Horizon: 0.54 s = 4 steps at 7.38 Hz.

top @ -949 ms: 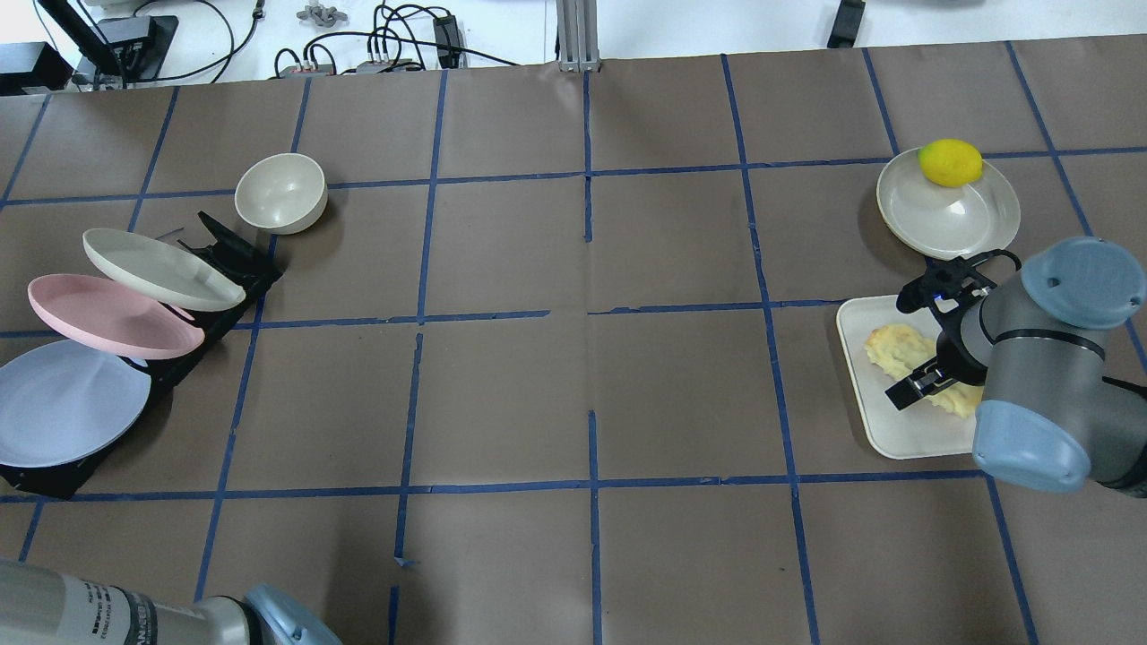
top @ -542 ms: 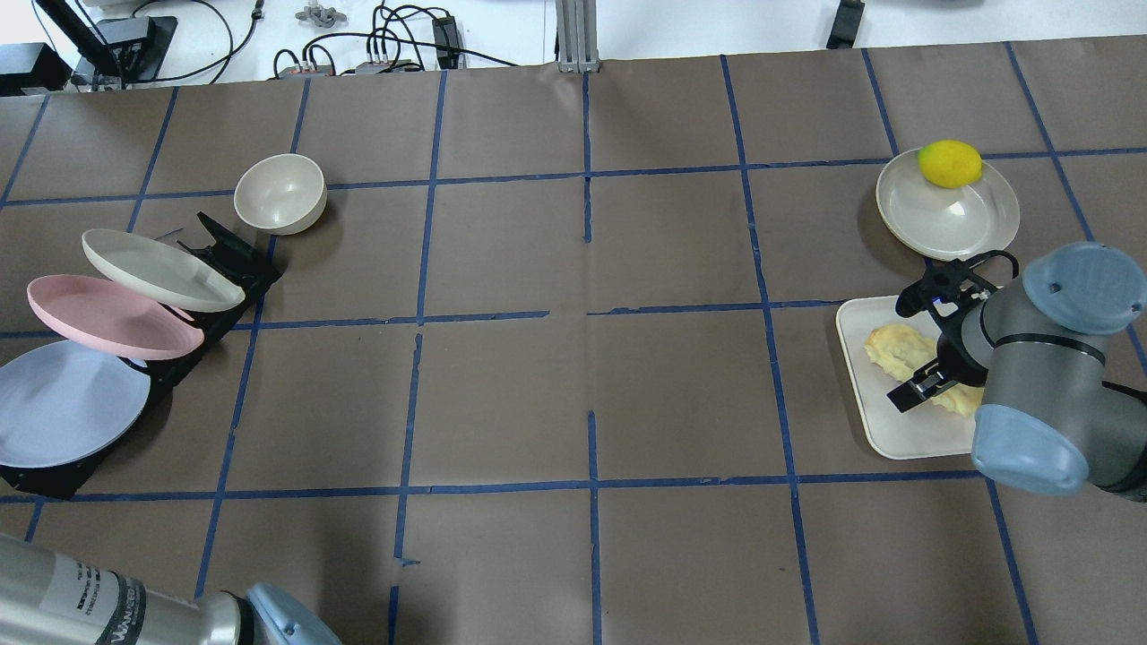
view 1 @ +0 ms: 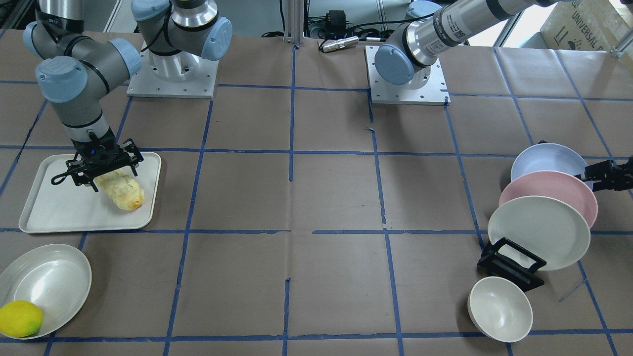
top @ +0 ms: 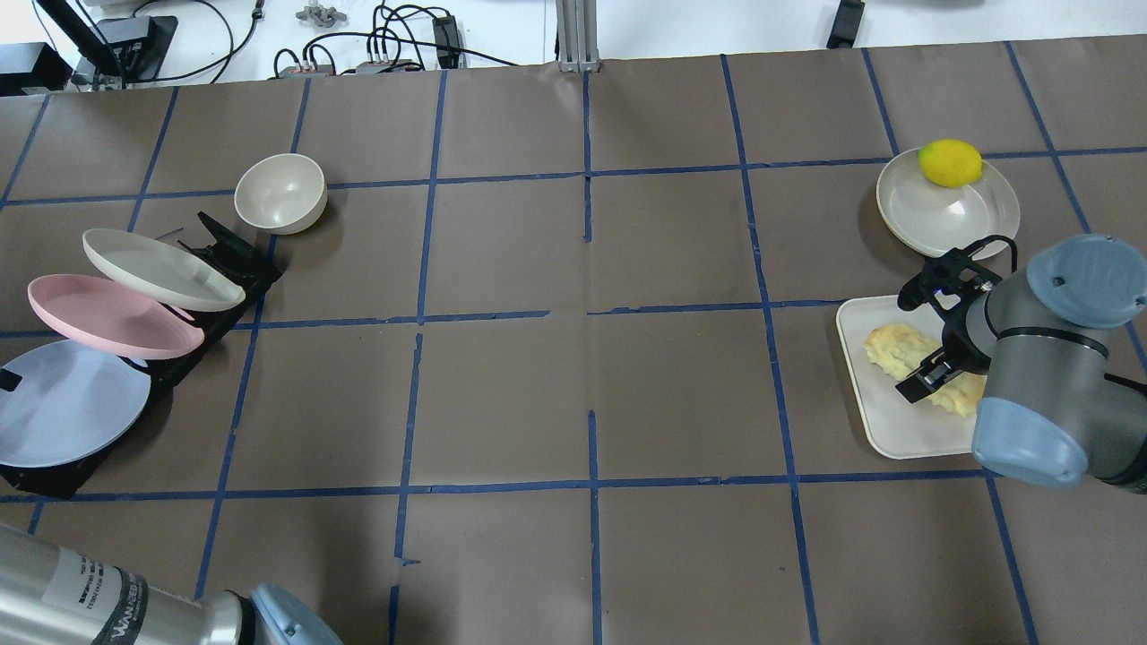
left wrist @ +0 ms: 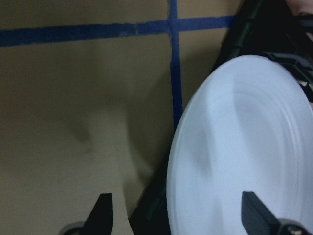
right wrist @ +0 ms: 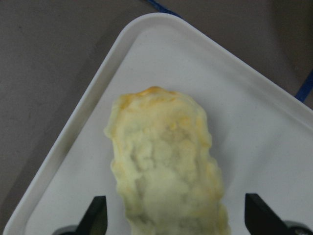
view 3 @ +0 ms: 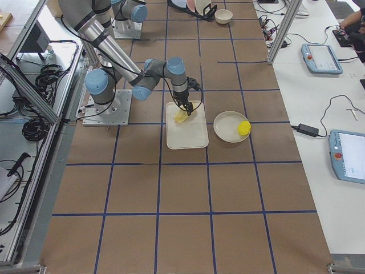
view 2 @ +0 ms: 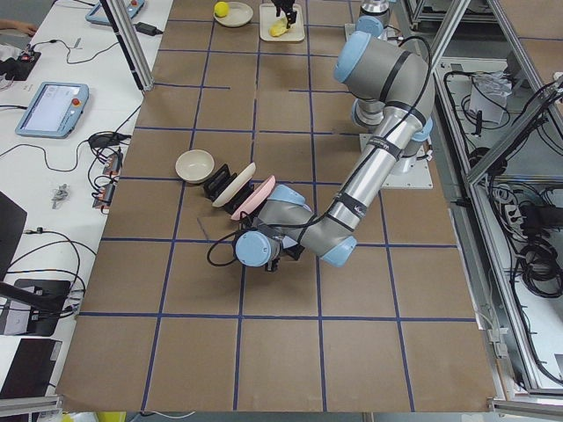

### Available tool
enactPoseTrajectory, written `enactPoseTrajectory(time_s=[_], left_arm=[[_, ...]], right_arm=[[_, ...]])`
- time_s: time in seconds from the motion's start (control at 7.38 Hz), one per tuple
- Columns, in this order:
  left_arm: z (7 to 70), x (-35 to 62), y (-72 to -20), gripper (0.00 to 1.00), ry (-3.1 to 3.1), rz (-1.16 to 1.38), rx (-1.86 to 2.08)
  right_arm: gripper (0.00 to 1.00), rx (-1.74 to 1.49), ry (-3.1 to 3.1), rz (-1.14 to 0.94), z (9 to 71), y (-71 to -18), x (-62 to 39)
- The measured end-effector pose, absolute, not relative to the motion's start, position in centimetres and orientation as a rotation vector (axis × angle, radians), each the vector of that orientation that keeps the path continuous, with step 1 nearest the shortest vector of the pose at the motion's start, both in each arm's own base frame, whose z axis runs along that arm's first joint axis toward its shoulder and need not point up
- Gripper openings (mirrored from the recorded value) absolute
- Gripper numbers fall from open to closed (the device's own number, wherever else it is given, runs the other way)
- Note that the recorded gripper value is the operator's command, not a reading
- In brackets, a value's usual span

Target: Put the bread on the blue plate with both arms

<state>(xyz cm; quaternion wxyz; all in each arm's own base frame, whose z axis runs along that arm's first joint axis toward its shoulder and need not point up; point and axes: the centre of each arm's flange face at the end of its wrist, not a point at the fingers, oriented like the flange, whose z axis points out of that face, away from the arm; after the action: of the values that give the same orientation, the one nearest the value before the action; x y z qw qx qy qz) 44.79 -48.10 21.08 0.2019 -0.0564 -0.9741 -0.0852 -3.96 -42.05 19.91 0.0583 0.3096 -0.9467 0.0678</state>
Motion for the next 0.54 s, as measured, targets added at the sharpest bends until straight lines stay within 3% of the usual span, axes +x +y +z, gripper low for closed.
enactPoseTrajectory(time_s=[0.14, 0.27, 0.41, 0.54], left_arm=[[21.24, 44.31, -48.39, 0.05, -2.722, -0.245, -0.162], [21.31, 43.9, -48.73, 0.05, -2.725, -0.251, -0.161], [21.34, 43.77, -48.92, 0.04, -2.728, -0.257, -0.158], [21.62, 43.8, -49.03, 0.04, -2.738, -0.264, -0.162]], right_arm=[[0.99, 0.971, -2.863, 0.237, 19.31, -42.51, -3.93], [0.5, 0.99, -2.848, 0.265, 19.03, -42.9, -3.97], [0.11, 0.999, -2.839, 0.282, 18.99, -43.08, -3.97], [0.07, 1.002, -2.836, 0.292, 19.03, -43.06, -3.92]])
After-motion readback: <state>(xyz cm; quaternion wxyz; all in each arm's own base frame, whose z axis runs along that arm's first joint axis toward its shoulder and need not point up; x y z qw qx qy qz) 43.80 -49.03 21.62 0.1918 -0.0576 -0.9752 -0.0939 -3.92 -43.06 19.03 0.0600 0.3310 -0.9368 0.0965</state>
